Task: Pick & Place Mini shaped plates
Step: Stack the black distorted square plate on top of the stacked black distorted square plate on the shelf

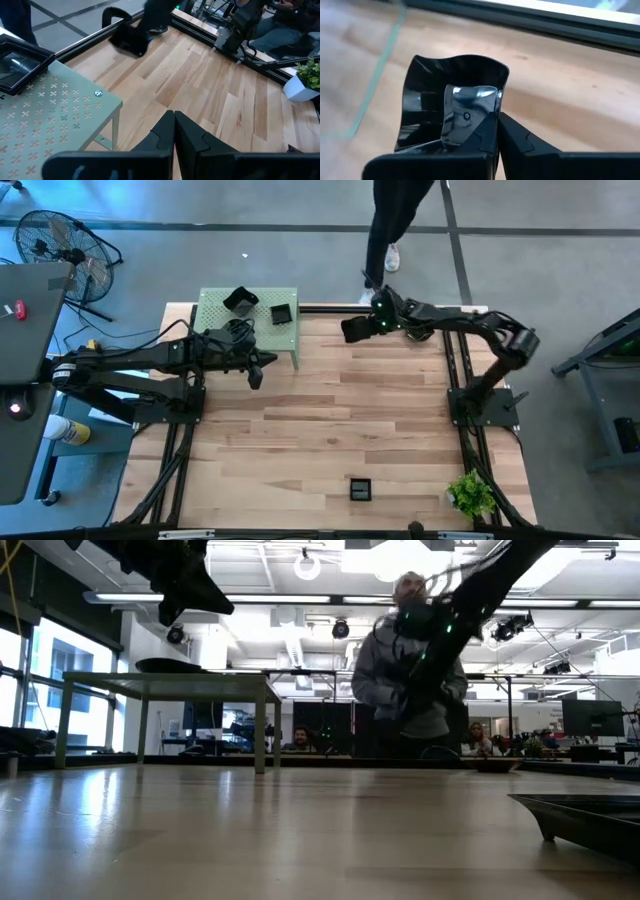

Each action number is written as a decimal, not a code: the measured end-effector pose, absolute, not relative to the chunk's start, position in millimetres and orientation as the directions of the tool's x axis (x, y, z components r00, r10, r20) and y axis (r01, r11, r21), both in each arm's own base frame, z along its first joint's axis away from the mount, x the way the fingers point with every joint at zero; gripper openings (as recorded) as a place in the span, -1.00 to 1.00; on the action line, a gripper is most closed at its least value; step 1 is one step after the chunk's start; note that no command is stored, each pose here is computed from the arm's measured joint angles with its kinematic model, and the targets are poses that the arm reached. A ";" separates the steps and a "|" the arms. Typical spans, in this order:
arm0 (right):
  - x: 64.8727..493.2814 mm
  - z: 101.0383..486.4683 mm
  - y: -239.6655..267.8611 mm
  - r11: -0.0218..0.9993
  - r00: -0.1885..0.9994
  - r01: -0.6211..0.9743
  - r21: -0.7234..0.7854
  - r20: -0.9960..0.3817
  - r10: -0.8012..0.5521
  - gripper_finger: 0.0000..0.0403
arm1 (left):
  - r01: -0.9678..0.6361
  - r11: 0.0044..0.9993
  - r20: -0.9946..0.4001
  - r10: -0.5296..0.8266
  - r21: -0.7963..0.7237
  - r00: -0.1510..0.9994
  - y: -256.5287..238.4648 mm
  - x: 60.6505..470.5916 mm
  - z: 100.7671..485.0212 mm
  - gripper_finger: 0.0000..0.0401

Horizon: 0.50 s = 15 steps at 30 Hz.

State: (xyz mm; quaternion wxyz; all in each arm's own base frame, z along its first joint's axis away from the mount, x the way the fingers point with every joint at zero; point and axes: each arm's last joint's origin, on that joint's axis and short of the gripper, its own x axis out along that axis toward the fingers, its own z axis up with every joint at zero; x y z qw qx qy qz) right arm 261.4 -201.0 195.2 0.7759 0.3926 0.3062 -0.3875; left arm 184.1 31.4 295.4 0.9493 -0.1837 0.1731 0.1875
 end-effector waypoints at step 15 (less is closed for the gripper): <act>301.8 227.5 -57.4 0.643 0.618 0.661 0.386 -0.766 -0.176 -0.98 | -0.426 0.861 -0.417 0.291 -0.277 0.861 31.3 183.2 293.4 -1.00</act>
